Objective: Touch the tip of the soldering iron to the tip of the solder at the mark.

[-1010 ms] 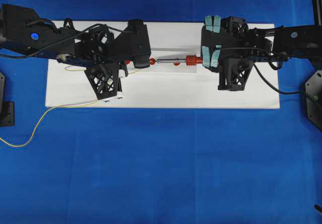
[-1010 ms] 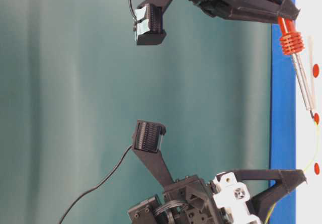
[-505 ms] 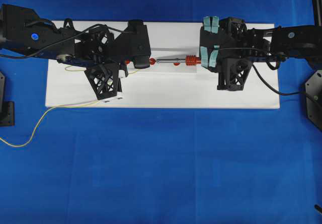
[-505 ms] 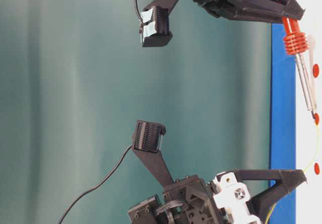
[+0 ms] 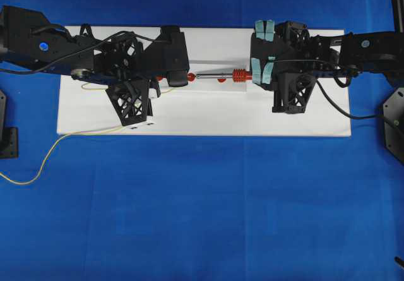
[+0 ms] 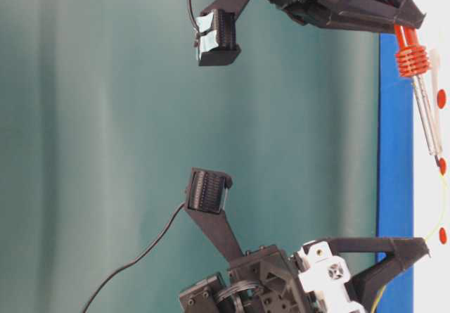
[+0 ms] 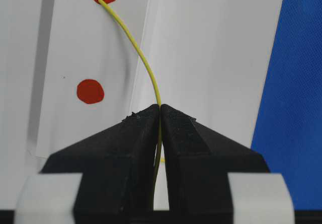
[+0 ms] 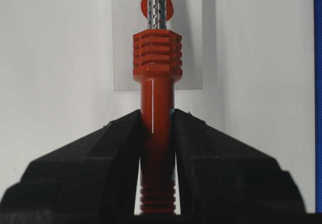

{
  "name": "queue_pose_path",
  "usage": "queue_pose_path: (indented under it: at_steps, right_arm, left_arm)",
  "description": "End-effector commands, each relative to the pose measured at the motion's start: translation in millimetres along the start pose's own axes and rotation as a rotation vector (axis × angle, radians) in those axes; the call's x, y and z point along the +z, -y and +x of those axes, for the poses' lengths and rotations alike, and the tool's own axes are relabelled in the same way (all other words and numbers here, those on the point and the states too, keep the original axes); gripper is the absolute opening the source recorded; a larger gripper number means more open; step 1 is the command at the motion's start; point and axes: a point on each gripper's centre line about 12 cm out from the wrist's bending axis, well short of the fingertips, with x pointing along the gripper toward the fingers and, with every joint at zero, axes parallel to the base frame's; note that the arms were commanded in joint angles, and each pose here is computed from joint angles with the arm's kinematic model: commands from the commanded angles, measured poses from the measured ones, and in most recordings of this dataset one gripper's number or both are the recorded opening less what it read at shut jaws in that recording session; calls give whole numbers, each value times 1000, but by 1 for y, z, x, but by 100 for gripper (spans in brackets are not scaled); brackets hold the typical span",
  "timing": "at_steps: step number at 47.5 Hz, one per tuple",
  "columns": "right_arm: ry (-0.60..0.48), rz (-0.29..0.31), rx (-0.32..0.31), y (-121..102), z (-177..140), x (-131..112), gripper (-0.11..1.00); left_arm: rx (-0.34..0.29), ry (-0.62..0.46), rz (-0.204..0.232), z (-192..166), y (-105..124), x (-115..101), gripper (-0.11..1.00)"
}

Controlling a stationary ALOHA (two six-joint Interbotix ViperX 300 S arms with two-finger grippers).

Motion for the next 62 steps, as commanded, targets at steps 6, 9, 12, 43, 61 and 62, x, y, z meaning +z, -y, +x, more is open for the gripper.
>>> queue_pose_path:
  at_steps: [6,9,12,43,61,62]
  right_arm:
    - [38,0,-3,1,-5,13,6]
    - [38,-1,-2,1,-5,13,6]
    - [37,0,-3,1,-5,13,6]
    - [23,0,-3,1,-5,11,6]
    - [24,0,-3,1,-5,12,6]
    - [24,0,-3,1,-5,12,6]
  left_arm:
    - [-3,37,8,-7,2,11,1]
    - [-3,37,8,-7,2,11,1]
    - [-2,37,8,-7,2,11,1]
    - [-2,38,19,-7,2,13,1]
    - [-4,32,23,-7,3,12,1]
    - [-4,32,23,-7,3,12,1]
